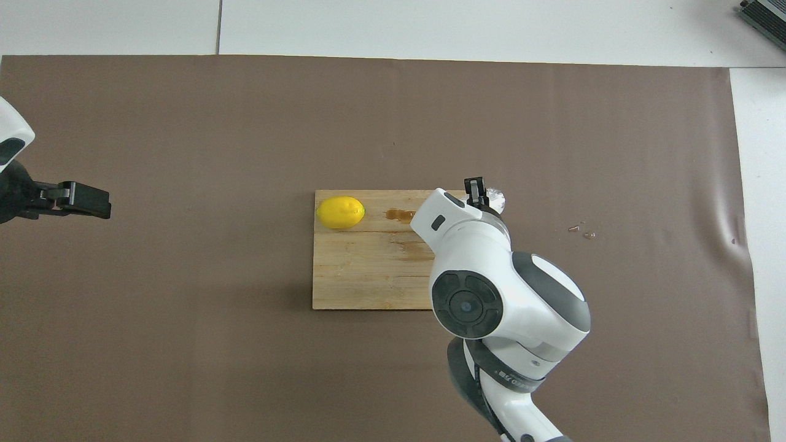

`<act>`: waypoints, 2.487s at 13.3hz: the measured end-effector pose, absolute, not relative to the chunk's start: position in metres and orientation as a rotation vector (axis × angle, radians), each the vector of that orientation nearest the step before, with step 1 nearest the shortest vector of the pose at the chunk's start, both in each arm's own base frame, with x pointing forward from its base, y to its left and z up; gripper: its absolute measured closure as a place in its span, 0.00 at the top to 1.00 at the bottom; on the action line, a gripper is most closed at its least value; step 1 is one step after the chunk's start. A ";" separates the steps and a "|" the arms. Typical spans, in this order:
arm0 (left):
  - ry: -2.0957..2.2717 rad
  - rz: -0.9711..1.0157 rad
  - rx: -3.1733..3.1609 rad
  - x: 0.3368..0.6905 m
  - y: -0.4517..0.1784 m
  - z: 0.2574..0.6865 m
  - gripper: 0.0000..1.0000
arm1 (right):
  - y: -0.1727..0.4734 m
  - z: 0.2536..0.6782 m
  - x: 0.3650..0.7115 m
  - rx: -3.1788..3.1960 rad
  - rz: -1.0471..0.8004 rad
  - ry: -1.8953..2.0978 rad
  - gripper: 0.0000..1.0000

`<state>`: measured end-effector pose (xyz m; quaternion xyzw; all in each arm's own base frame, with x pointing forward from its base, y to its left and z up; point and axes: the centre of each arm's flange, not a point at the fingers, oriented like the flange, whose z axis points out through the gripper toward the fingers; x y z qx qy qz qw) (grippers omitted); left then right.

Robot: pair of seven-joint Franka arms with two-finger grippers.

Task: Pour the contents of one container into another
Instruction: 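Tilt the white cup with the right gripper to pour into the metal cup, then turn the white cup upright and carry it back with the right gripper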

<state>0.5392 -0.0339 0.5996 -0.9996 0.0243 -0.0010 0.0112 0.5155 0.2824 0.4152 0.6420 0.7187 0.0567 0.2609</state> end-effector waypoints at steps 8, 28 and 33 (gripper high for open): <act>0.076 -0.003 -3.118 0.539 -0.034 0.600 1.00 | 0.283 0.435 0.523 1.800 0.215 1.905 0.52; 0.076 -0.003 -3.118 0.539 -0.034 0.600 1.00 | 0.049 0.386 0.576 2.544 0.475 2.040 0.52; 0.076 -0.003 -3.118 0.539 -0.034 0.600 1.00 | -0.006 0.335 0.567 2.638 0.535 2.056 0.52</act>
